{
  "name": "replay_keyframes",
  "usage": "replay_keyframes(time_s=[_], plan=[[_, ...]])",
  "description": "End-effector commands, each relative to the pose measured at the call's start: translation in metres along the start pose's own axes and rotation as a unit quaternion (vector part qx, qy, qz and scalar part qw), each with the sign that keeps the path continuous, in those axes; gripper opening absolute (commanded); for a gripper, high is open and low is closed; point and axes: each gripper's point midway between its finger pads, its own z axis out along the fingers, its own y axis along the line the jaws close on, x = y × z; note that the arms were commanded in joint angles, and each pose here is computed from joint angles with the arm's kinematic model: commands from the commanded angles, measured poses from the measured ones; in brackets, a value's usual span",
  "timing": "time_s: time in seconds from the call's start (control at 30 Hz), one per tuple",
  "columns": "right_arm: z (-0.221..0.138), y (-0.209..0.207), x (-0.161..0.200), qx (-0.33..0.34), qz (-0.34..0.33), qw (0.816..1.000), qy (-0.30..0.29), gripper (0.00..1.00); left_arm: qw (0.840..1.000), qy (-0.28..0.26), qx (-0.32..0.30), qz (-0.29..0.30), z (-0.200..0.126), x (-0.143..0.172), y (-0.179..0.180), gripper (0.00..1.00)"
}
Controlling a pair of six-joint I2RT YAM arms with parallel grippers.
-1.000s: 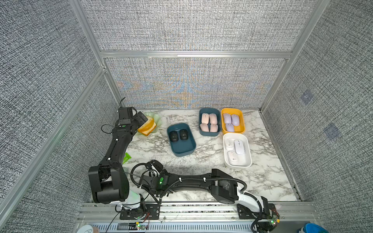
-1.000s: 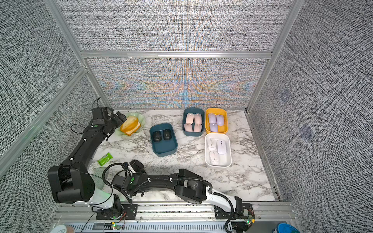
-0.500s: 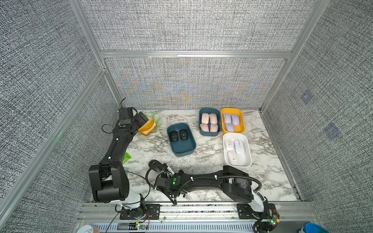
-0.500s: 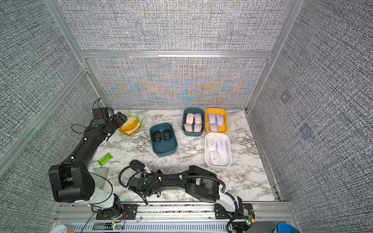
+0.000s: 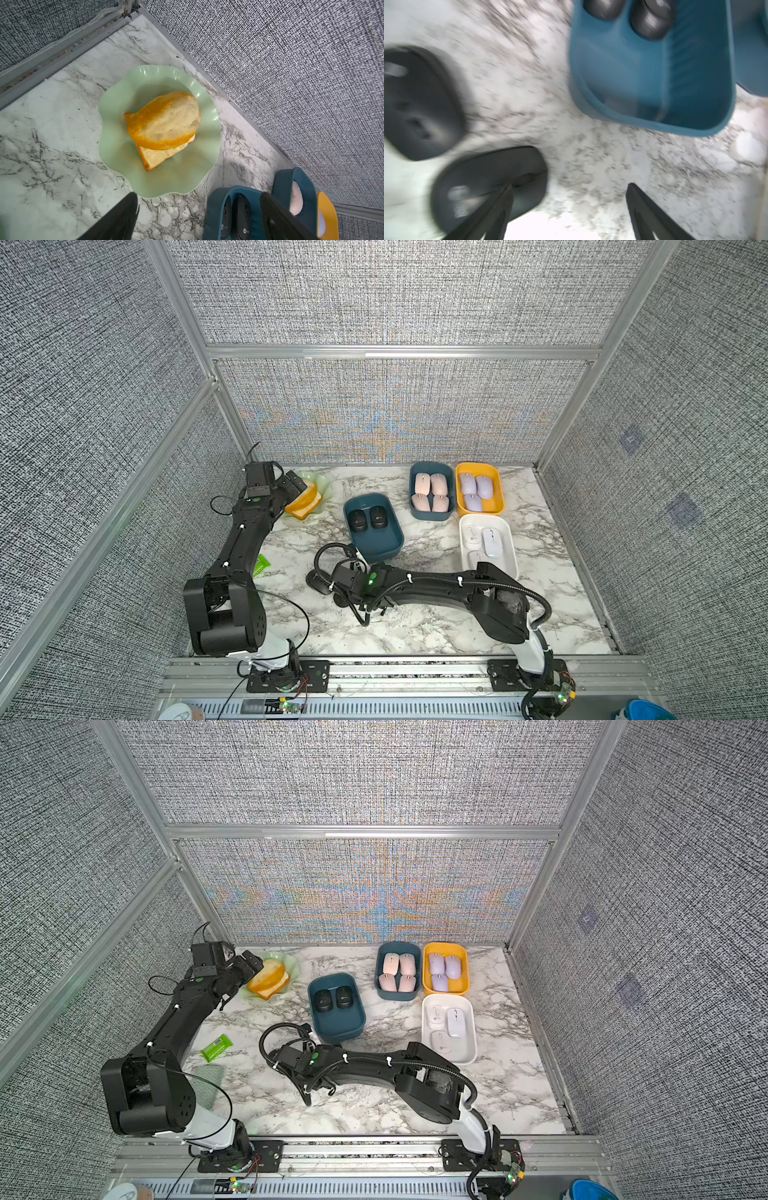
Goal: Place the mice by color into the storage box
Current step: Adjust the mouse at the center of the board.
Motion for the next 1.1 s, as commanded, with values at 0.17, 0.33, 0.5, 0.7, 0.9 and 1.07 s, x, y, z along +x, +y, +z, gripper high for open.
replay_keyframes(time_s=[0.17, 0.33, 0.5, 0.7, 0.9, 1.07], plan=[[0.006, 0.046, -0.005, -0.009, 0.006, 1.000, -0.007, 0.88, 0.999, 0.032, 0.041, -0.008, 0.014, 0.015, -0.009, 0.93], [0.019, 0.045, -0.003, 0.015, 0.013, 1.000, -0.013, 0.88, 0.995, 0.072, 0.070, 0.004, 0.025, 0.038, -0.026, 0.91], [0.026, 0.037, 0.013, 0.035, 0.002, 0.999, 0.003, 0.88, 0.993, 0.081, 0.081, 0.016, 0.025, 0.044, -0.037, 0.91], [0.016, 0.011, 0.033, 0.047, -0.003, 0.999, 0.018, 0.87, 0.993, 0.084, 0.083, 0.016, 0.024, 0.048, -0.039, 0.91], [0.007, -0.027, 0.051, 0.076, -0.007, 0.997, 0.028, 0.87, 0.992, 0.088, 0.088, 0.024, 0.023, 0.054, -0.047, 0.91], [-0.002, -0.027, 0.049, 0.051, -0.009, 0.998, 0.032, 0.87, 0.991, 0.089, 0.092, 0.035, 0.021, 0.058, -0.054, 0.91]])
